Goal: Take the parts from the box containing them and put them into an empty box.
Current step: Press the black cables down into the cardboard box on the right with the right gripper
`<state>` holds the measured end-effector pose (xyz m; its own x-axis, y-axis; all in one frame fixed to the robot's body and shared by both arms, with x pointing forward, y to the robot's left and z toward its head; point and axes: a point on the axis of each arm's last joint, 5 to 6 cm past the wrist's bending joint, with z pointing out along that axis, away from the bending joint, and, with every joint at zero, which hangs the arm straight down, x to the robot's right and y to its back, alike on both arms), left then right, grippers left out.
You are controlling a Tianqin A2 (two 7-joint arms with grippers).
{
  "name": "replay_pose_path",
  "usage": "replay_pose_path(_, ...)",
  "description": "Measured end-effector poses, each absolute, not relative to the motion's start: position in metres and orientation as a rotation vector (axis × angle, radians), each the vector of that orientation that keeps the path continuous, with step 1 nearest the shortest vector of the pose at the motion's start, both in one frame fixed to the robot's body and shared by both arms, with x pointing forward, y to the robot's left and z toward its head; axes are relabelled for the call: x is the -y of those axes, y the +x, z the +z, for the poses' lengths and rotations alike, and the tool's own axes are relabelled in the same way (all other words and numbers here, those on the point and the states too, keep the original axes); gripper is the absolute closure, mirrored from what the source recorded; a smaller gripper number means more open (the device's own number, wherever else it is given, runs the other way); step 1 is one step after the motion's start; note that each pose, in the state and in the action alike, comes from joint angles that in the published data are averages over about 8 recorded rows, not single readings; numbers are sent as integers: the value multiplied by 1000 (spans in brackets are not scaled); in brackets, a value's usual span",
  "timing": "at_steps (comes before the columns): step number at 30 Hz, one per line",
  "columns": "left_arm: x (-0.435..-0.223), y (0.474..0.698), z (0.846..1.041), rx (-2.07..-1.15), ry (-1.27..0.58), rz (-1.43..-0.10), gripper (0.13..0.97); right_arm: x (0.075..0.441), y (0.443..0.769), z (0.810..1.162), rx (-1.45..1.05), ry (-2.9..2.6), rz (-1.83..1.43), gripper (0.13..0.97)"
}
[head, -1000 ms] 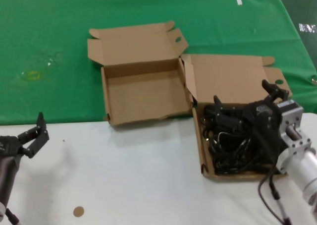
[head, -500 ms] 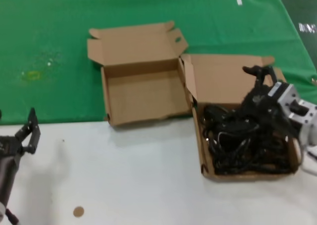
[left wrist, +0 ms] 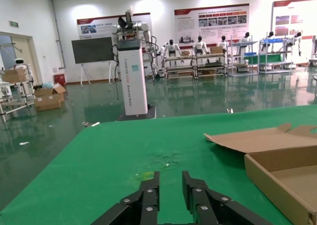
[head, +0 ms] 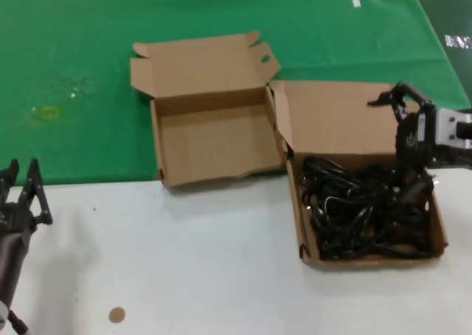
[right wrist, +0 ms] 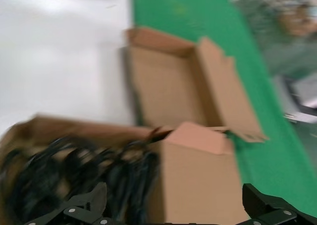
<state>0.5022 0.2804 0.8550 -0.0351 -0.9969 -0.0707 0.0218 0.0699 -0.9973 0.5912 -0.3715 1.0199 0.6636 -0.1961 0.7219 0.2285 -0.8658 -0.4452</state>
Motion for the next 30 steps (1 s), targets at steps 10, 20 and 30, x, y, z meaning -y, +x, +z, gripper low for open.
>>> replay_pose_path(10,-280,502,855,-1253,-1125,-1193,904,367,600,1034,306,-2582,-936,130)
replay_pose_path(20,-280,502,855,-1253,-1125,-1193,945,365,606,1022,329,-2670,-809,142)
replay_pose_path(30,-280,502,855,-1253,-1125,-1193,945,367,611,1014,311,-2697,-773,224)
